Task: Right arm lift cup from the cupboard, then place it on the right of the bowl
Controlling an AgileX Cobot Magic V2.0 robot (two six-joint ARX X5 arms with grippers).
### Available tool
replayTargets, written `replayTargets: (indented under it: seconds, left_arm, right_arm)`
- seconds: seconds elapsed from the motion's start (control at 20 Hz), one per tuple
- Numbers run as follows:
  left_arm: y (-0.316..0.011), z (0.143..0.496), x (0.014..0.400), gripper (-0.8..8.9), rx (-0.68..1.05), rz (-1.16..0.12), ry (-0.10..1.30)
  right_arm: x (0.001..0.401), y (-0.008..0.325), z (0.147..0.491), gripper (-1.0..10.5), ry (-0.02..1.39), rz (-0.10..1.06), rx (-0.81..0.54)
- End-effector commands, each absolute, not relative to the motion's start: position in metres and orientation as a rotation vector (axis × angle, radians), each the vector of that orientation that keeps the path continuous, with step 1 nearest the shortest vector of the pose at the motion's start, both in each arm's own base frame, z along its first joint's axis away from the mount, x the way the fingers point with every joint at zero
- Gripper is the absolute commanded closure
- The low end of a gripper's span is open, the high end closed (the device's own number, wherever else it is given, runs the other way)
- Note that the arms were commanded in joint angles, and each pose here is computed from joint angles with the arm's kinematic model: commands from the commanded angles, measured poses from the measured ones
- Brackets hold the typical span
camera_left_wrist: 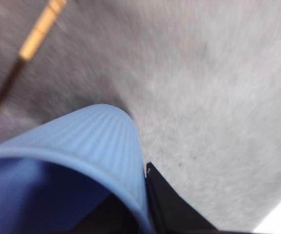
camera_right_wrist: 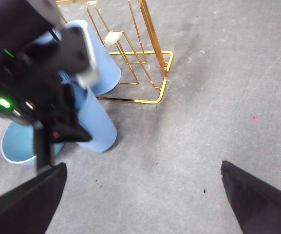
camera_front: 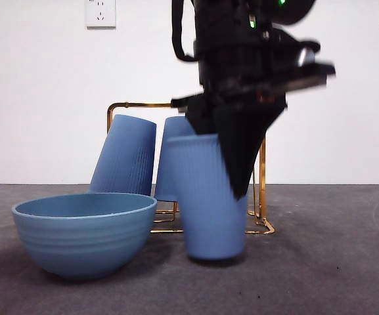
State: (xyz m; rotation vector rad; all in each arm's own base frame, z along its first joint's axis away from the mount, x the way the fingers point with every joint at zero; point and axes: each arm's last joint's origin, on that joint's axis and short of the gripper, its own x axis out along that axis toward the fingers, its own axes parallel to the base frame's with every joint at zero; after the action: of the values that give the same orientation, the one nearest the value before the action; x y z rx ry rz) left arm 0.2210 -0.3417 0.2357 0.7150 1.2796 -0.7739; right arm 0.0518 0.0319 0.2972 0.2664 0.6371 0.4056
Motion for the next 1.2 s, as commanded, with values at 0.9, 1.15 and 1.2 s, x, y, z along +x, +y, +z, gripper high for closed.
replayTargets:
  seconds: [0.9, 1.15, 1.2]
  left_arm:
    - [-0.323, 0.312, 0.200, 3.11, 0.661, -0.806, 1.085]
    - [-0.288, 0.349, 0.185, 3.13, 0.623, -0.799, 1.050]
    - [-0.279, 0.353, 0.181, 3.13, 0.609, -0.799, 1.034]
  right_arm:
    - [0.051, 0.032, 0.300, 4.4, 0.621, 0.402, 0.265]
    - [0.051, 0.033, 0.301, 4.4, 0.626, 0.482, 0.222]
    - [0.050, 0.034, 0.301, 4.4, 0.623, 0.500, 0.200]
